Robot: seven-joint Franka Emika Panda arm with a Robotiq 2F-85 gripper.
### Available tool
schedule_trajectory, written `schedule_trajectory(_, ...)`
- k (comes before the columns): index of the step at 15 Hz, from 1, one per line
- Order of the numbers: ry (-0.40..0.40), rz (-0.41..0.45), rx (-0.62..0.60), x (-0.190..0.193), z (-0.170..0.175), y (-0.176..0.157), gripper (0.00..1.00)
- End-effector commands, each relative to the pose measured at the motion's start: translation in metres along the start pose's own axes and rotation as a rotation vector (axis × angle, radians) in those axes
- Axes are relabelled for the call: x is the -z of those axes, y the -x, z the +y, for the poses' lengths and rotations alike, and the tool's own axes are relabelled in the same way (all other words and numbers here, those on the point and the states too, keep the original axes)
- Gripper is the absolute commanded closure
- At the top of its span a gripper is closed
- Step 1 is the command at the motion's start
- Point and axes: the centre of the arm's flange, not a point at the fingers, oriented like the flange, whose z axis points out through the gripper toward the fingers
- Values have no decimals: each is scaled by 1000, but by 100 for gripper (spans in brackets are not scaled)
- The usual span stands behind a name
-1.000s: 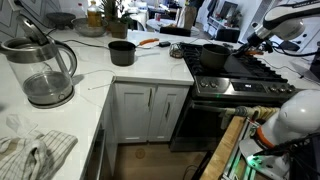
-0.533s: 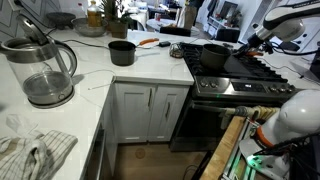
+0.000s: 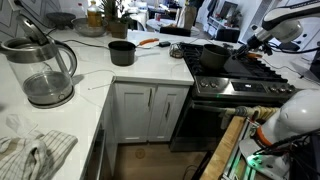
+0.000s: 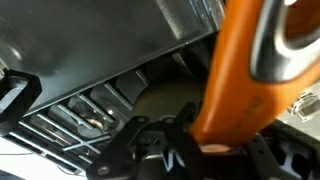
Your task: Remove the pot from the rear right plate onto the front left plate of the stove and spin the pot on the plate anticlockwise once
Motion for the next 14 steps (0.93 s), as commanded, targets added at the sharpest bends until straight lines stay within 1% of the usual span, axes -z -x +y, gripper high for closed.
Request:
schedule_trajectory(1, -9, 2, 26, 2, 11, -4, 54)
schedule_trajectory(3, 1, -3, 15, 9, 11, -7, 38)
schedule_trajectory(8, 10, -43, -23, 42, 12, -18, 2)
schedule_trajectory(10, 4, -61, -47, 57, 9, -26, 0)
schedule_trajectory(13, -30, -100, -128, 84, -4, -42, 0)
schedule_trajectory(14, -35, -126, -160, 94, -12, -46, 0)
